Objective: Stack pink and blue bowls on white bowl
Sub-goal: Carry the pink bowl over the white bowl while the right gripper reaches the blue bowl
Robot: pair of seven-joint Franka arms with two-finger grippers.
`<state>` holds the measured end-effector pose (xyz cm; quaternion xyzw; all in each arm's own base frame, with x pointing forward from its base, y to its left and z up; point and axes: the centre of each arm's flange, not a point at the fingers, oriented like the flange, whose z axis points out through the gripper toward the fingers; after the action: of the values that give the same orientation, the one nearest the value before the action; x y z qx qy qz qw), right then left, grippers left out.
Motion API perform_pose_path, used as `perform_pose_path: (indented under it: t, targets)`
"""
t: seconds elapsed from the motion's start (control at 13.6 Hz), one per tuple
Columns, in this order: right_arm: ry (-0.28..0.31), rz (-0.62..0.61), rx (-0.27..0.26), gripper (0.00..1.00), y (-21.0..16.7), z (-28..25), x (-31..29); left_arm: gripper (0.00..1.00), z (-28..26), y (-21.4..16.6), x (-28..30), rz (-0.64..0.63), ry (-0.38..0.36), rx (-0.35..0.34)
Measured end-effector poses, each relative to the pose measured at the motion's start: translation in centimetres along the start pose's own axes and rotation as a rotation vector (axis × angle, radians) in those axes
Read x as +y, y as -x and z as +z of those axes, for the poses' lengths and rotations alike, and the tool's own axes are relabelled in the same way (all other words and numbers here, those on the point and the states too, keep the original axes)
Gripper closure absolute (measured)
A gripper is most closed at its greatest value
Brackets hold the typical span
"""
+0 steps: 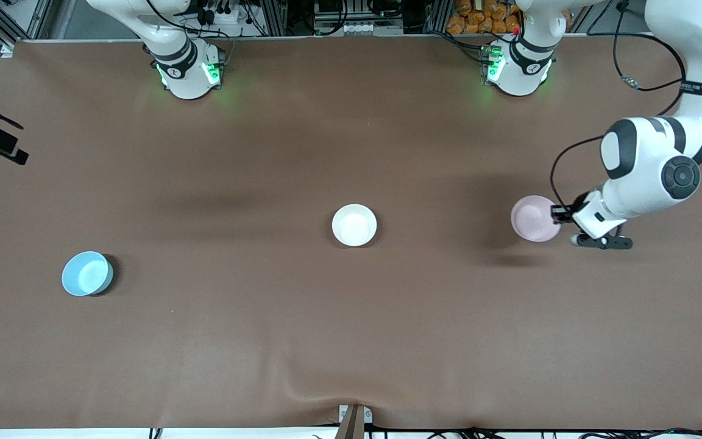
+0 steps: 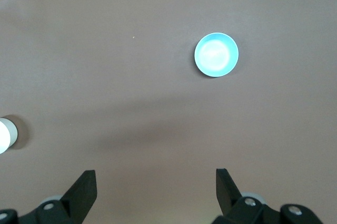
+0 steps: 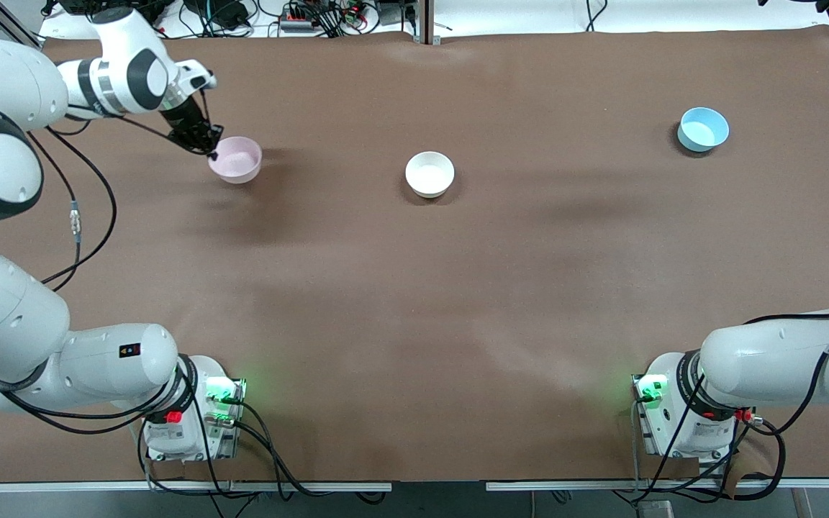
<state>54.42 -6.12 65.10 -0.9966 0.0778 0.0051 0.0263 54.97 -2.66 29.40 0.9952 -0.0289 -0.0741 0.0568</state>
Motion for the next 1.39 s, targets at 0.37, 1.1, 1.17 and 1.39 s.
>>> perform_pose_path:
  t: [0.37,1.1,1.17,1.39]
  targets:
    - [0.102,-0.051,-0.016,0.0,-0.6,1.3,-2.2,0.97,-2.5,0.4,10.8,-0.139,0.02,-0.017]
    - [0.133,-0.072,-0.087,0.0,-7.2,12.1,-2.3,0.97,-2.4,3.3,31.0,-0.336,0.05,-0.016]
    - [0.134,-0.088,-0.096,0.0,-7.3,12.7,-2.9,0.97,-2.2,3.6,32.9,-0.355,0.055,-0.022]
    - [0.141,-0.145,-0.157,0.0,-8.1,16.2,-3.1,0.97,-1.3,4.7,38.3,-0.416,0.072,-0.042]
